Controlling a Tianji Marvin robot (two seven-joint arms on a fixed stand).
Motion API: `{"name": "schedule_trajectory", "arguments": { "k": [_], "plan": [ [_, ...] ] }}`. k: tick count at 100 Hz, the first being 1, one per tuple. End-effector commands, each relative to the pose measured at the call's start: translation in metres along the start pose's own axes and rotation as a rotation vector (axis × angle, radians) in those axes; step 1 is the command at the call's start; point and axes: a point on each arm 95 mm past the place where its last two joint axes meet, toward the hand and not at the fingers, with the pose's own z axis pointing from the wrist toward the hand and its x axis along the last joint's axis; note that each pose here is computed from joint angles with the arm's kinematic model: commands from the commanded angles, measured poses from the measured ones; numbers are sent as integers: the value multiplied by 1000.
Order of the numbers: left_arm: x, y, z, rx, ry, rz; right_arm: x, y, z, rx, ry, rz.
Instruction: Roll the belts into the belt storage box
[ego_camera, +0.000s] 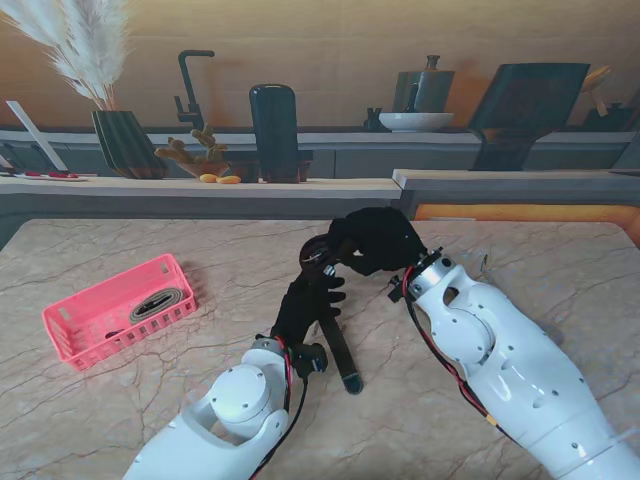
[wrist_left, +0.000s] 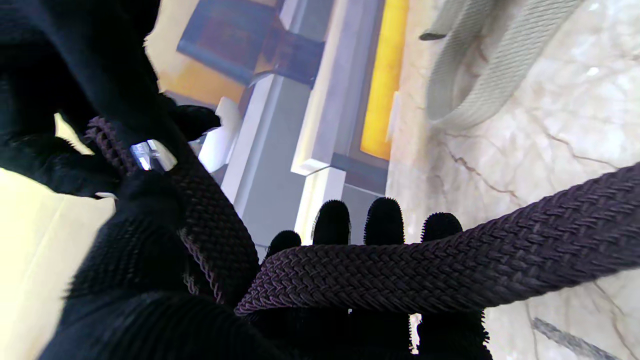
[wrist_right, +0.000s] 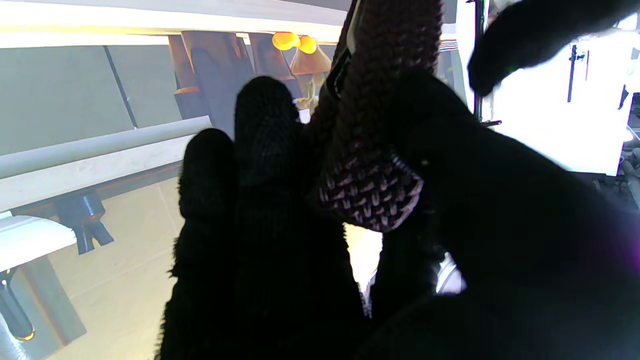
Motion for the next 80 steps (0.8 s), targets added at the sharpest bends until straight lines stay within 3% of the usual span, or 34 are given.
{"name": "schedule_trajectory", "arguments": {
  "k": [1, 43, 80],
  "plan": [
    [9, 13, 1, -6, 36, -27, 7, -20, -9, 32, -3, 22],
    [19, 16, 2, 6, 130, -85, 20, -52, -17, 18, -46, 123],
    [25, 15, -4, 27, 91, -251, 27, -71, -20, 39, 19, 143]
  ]
}}
